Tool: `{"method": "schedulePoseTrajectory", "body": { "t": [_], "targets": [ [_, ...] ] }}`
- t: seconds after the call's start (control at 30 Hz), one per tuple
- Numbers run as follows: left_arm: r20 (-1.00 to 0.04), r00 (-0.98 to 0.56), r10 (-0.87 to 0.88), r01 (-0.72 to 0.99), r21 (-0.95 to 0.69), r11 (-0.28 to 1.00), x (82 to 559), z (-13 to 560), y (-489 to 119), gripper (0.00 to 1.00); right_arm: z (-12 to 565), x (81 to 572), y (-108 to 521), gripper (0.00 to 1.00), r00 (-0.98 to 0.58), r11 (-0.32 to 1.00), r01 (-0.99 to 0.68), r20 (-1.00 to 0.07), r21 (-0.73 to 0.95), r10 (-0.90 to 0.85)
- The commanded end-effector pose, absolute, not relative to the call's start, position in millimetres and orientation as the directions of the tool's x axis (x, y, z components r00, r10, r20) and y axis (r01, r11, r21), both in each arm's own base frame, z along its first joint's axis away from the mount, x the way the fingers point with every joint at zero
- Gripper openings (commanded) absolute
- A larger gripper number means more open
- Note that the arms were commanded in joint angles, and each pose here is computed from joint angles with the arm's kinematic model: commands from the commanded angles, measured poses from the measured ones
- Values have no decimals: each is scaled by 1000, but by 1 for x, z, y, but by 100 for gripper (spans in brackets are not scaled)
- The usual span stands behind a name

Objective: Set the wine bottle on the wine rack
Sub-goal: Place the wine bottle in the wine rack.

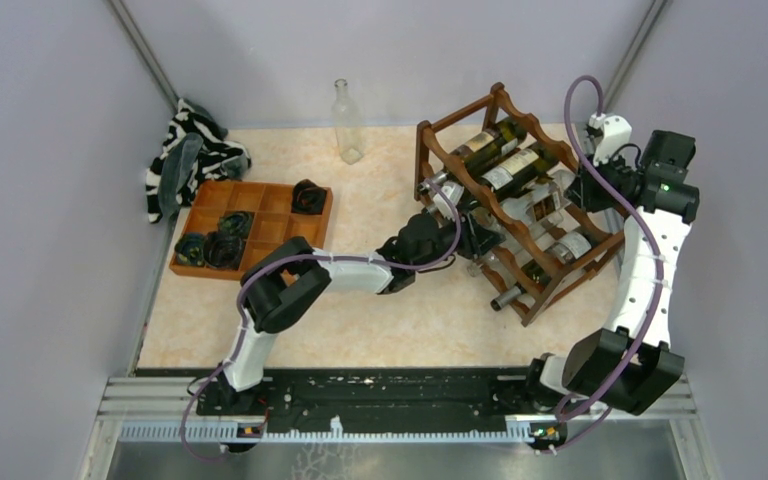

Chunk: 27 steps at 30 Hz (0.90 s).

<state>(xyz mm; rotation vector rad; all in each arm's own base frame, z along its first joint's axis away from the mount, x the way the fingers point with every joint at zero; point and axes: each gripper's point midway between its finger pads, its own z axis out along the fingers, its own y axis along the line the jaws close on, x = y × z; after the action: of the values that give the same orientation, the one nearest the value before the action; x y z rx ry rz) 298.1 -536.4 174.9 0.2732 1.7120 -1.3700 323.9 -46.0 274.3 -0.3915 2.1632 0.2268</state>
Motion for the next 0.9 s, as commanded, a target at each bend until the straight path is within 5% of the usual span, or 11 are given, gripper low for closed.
{"method": "schedulePoseTrajectory", "body": {
  "t": [0.0,0.27,0.87],
  "targets": [
    [-736,-464,-493,687,-651,324,319,230,-537,0,298,322,-32,17,-482,914,-406,-857,32,-184],
    [-729,-470,-498,677,-660,326,322,224,-542,2,281,318,-27,26,-506,894,-445,-839,58,-198],
    [-723,-522,-453,628,-685,369,324,194,-553,30,246,319,-25,25,-549,888,-447,-817,107,-178]
  ]
}}
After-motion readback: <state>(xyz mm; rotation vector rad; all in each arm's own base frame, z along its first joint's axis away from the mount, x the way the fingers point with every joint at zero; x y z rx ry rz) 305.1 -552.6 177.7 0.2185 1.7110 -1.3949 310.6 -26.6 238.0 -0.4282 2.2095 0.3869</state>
